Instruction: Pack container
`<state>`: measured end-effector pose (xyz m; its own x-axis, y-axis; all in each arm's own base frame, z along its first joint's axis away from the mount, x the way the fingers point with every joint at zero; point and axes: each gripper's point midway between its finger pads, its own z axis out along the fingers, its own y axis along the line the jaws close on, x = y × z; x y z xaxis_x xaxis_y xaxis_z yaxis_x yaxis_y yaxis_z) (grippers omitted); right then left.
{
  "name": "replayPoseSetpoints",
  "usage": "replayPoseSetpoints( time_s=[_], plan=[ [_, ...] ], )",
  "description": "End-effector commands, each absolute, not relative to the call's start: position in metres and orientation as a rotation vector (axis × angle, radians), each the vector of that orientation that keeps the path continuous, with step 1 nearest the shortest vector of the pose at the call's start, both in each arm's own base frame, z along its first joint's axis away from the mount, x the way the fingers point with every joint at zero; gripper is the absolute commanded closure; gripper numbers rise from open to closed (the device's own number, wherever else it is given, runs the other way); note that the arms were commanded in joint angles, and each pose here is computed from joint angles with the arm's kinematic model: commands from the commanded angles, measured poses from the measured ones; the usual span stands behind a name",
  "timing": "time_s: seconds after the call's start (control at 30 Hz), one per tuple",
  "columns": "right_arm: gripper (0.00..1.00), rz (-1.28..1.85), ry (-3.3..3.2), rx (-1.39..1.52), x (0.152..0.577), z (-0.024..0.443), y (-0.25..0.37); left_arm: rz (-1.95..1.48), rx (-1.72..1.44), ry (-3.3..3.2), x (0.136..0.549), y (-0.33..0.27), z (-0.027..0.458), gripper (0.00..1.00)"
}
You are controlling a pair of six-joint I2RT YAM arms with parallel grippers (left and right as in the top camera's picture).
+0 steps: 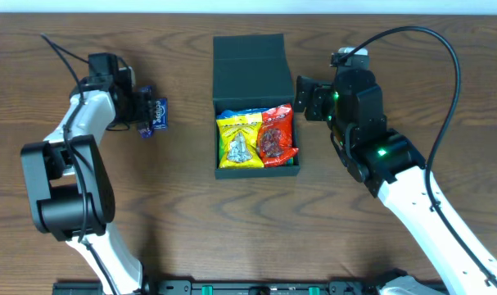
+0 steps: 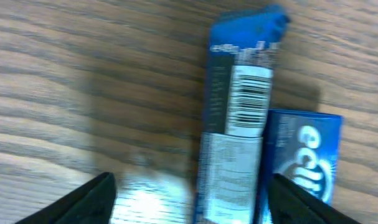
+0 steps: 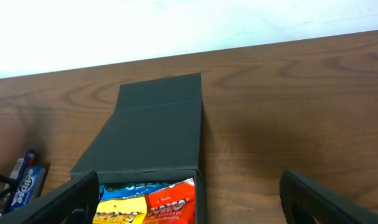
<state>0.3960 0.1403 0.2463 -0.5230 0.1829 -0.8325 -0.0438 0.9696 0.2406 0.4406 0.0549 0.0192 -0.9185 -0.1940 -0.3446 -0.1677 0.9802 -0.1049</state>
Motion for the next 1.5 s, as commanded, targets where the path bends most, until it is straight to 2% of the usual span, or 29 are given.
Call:
replayPoseSetpoints(
  time_s=[0.0,0.27,0.5,0.97,1.47],
  plan=[
    [0.08,0.261,2.086,0.103,0.397,0.253,0.132,-0.094,-0.280,2.760,0.443,0.062,0.018,0.26],
    [0.08,0.261,2.086,0.103,0.397,0.253,0.132,-0.099,-0.277,2.755,0.445,0.061,0.018,0.30],
    [0.08,0.261,2.084,0.104,0.397,0.253,0.132,-0.212,-0.255,2.766,0.445,0.046,0.011,0.37],
    [0.08,0.263,2.081,0.104,0.398,0.254,0.133,-0.143,-0.218,2.780,0.447,0.039,0.006,0.63],
    [0.06,0.264,2.079,0.104,0.400,0.253,0.134,-0.116,-0.225,2.763,0.450,0.042,0.005,0.73]
  ],
)
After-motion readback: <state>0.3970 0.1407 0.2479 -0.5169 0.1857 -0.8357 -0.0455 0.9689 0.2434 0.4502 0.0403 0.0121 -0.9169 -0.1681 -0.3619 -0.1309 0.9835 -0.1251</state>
